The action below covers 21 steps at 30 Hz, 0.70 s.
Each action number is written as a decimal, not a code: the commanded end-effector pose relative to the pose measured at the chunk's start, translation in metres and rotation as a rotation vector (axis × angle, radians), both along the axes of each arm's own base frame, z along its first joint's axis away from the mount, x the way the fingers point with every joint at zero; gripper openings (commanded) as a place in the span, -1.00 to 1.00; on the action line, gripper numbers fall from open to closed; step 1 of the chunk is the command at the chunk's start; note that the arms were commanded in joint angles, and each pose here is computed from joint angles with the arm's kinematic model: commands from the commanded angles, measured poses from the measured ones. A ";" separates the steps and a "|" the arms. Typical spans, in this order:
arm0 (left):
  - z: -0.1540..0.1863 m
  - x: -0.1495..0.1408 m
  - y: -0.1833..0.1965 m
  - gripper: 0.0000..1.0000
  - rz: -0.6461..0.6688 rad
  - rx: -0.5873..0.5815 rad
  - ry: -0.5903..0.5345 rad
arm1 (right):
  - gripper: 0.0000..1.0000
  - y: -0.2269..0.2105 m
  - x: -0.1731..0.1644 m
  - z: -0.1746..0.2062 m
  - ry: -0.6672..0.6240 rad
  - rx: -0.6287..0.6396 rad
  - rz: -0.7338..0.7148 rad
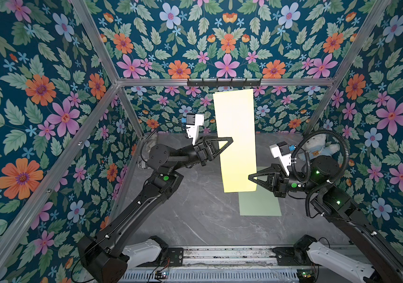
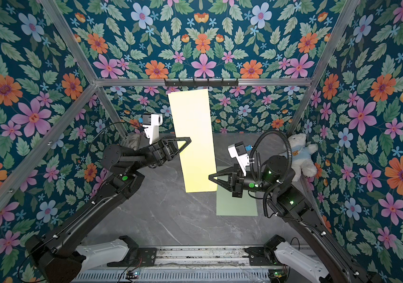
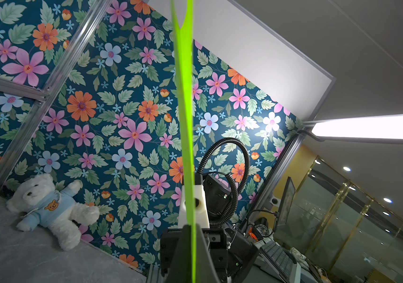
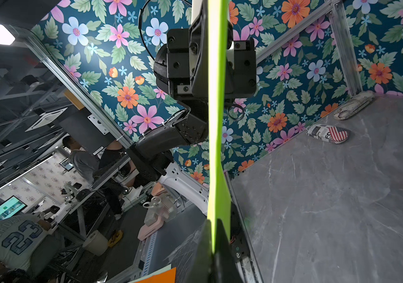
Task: Fold the rectangular paper in half along the long edge
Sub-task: Fold the paper.
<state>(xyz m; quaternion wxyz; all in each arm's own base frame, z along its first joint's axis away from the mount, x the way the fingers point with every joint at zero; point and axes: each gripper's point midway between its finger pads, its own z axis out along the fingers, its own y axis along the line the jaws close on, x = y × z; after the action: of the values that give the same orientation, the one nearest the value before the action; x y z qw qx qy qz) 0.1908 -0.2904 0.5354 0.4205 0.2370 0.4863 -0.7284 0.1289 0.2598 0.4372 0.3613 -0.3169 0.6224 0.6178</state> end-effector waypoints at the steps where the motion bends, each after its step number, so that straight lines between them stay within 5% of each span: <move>1: 0.011 -0.004 0.004 -1.00 0.001 -0.030 -0.038 | -0.67 -0.004 -0.001 -0.004 -0.013 -0.032 -0.012; 3: 0.013 -0.005 0.004 -1.00 -0.002 -0.031 -0.042 | -1.00 -0.005 -0.005 -0.006 -0.020 -0.040 -0.004; 6: 0.016 -0.006 0.004 -1.00 -0.003 -0.031 -0.046 | -1.00 -0.008 -0.009 -0.008 -0.018 -0.046 0.002; 8: 0.017 -0.006 0.005 -1.00 -0.003 -0.033 -0.051 | -0.72 -0.009 -0.005 -0.011 -0.011 -0.069 -0.027; 10: 0.018 -0.006 0.005 -1.00 -0.004 -0.034 -0.052 | -1.00 -0.009 -0.007 -0.013 -0.011 -0.077 -0.013; 13: 0.020 -0.007 0.005 -1.00 -0.004 -0.037 -0.057 | -1.00 -0.009 -0.012 -0.014 -0.009 -0.076 0.012; 15: 0.022 -0.007 0.005 -1.00 -0.004 -0.038 -0.059 | -0.74 -0.011 -0.007 -0.017 -0.001 -0.095 -0.023; 18: 0.022 -0.006 0.005 -1.00 -0.005 -0.039 -0.058 | -1.00 -0.011 -0.010 -0.021 -0.001 -0.105 -0.001; 21: 0.024 -0.007 0.005 -1.00 -0.007 -0.040 -0.061 | -1.00 -0.012 -0.013 -0.022 -0.003 -0.102 0.007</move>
<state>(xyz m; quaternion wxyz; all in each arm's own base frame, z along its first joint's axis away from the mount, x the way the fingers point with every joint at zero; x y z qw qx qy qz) 0.1880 -0.2896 0.5502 0.4251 0.2471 0.4739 -0.7305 0.1218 0.2491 0.4169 0.3458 -0.3235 0.6569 0.5867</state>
